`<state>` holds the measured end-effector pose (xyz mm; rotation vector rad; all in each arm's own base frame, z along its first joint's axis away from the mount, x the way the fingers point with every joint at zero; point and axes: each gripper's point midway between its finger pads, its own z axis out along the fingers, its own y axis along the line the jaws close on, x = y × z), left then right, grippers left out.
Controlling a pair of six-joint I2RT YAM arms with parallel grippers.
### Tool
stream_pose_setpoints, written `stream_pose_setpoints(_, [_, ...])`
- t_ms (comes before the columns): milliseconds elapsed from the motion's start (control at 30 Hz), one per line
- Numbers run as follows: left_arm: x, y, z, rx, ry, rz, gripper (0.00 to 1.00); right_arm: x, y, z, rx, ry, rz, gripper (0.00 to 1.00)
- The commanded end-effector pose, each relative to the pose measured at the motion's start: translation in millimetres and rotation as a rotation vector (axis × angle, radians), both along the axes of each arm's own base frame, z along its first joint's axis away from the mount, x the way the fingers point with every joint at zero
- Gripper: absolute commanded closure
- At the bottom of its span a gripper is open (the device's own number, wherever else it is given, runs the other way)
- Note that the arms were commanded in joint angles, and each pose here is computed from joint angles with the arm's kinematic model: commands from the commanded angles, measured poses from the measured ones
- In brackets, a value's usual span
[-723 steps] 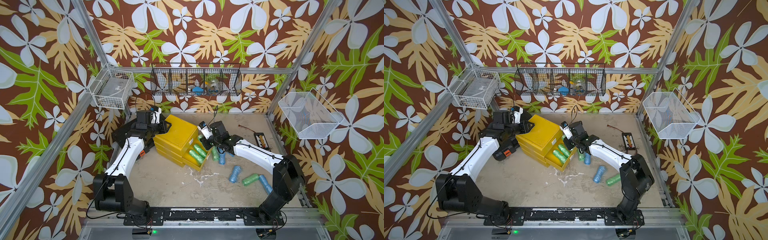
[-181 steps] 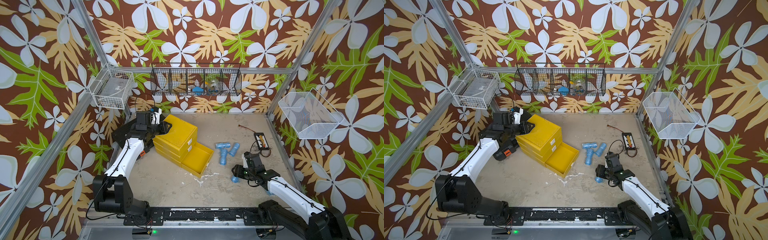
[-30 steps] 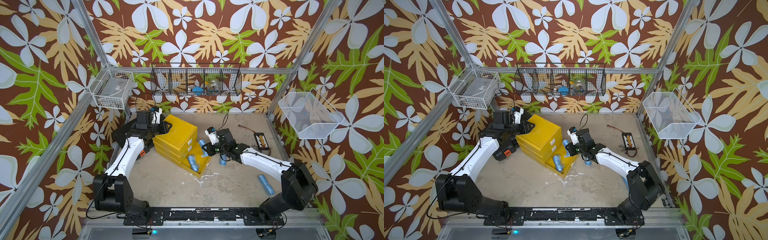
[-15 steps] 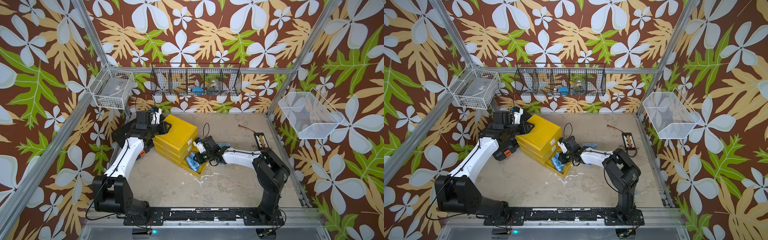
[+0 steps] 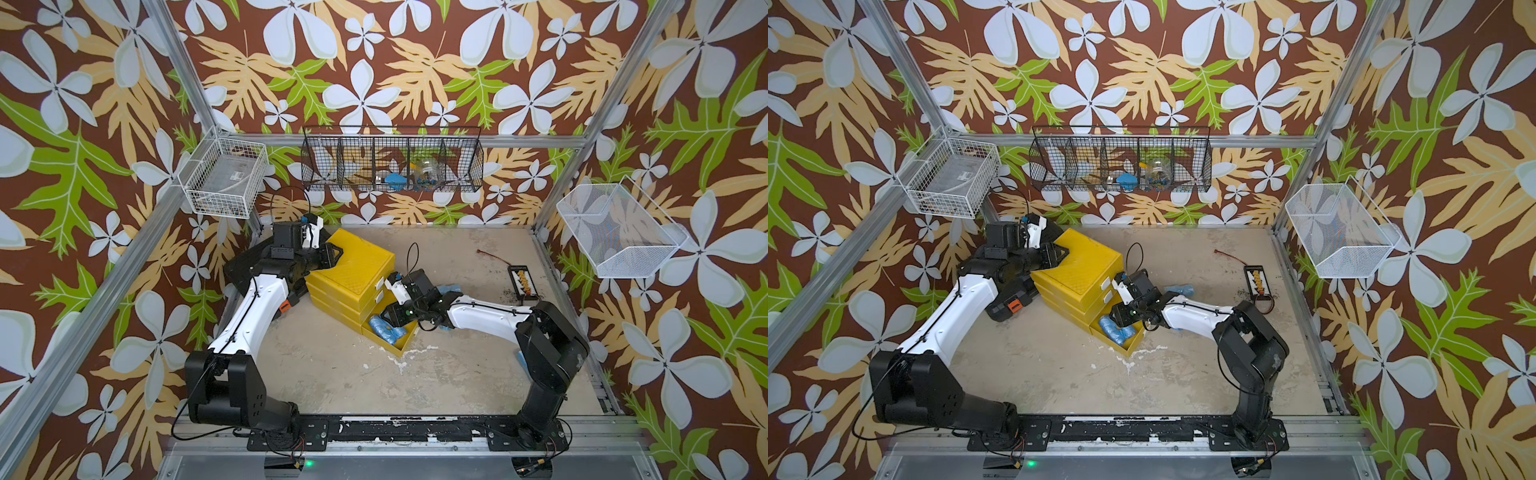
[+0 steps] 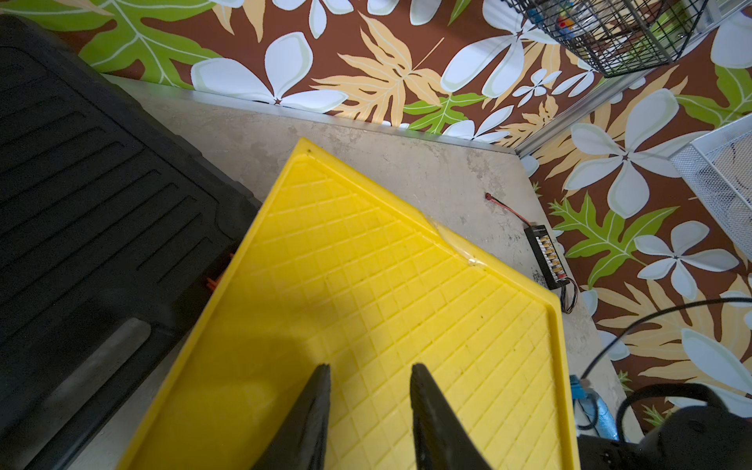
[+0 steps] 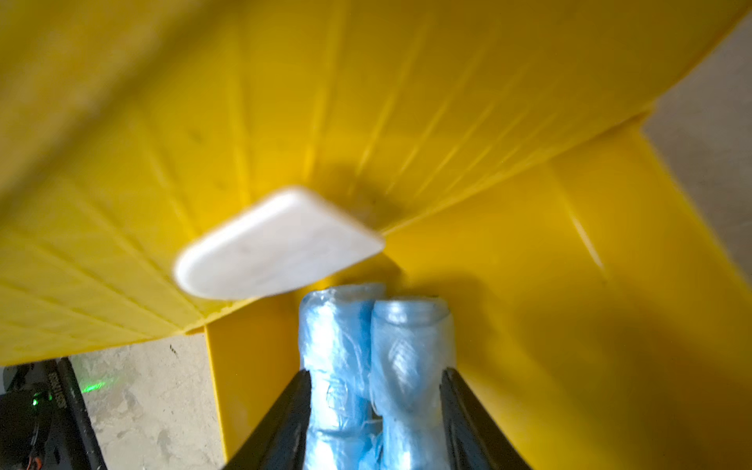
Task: Sort the rolls of trash bags by color and place them into the drawer
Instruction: Place the roll of trash bags in the drawer, then pick up the roll of trash bags from the center of the board.
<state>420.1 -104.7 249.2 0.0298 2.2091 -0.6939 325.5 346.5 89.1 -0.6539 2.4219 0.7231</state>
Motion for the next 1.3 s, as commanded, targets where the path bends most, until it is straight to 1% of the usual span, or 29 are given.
stream_pose_setpoints(0, [-7,4,-12,0.022,0.058,0.012,0.63,7,-13,8,-0.053,-0.027,-0.056,0.46])
stream_pose_setpoints(133, [-7,4,-12,0.023,0.056,0.012,0.63,11,-29,18,-0.08,-0.049,-0.11,0.46])
stream_pose_setpoints(267, [-6,4,-13,0.022,0.059,0.011,0.63,15,-52,30,-0.065,-0.065,-0.168,0.46])
stream_pose_setpoints(433, [-5,3,-11,0.016,0.055,0.006,0.63,24,-98,36,-0.064,-0.073,-0.27,0.46])
stream_pose_setpoints(533, [-5,3,-12,0.017,0.056,0.006,0.63,28,-133,21,-0.091,-0.045,-0.336,0.46])
stream_pose_setpoints(633, [-6,2,-11,0.016,0.054,0.005,0.63,29,-168,1,-0.122,-0.009,-0.399,0.43])
stream_pose_setpoints(733, [-6,2,-12,0.014,0.055,0.004,0.63,27,-190,-20,-0.14,0.033,-0.436,0.42])
stream_pose_setpoints(867, [-6,3,-13,0.014,0.057,0.005,0.63,27,-200,-39,-0.135,0.072,-0.453,0.41])
stream_pose_setpoints(1100, [-6,2,-14,0.016,0.059,0.002,0.63,34,-198,-59,-0.132,0.11,-0.461,0.42])
stream_pose_setpoints(1200, [-6,3,-16,0.021,0.063,0.003,0.63,36,-196,-64,-0.132,0.123,-0.465,0.48])
stream_pose_setpoints(1267, [-7,3,-16,0.021,0.063,0.004,0.63,36,-195,-64,-0.126,0.126,-0.465,0.56])
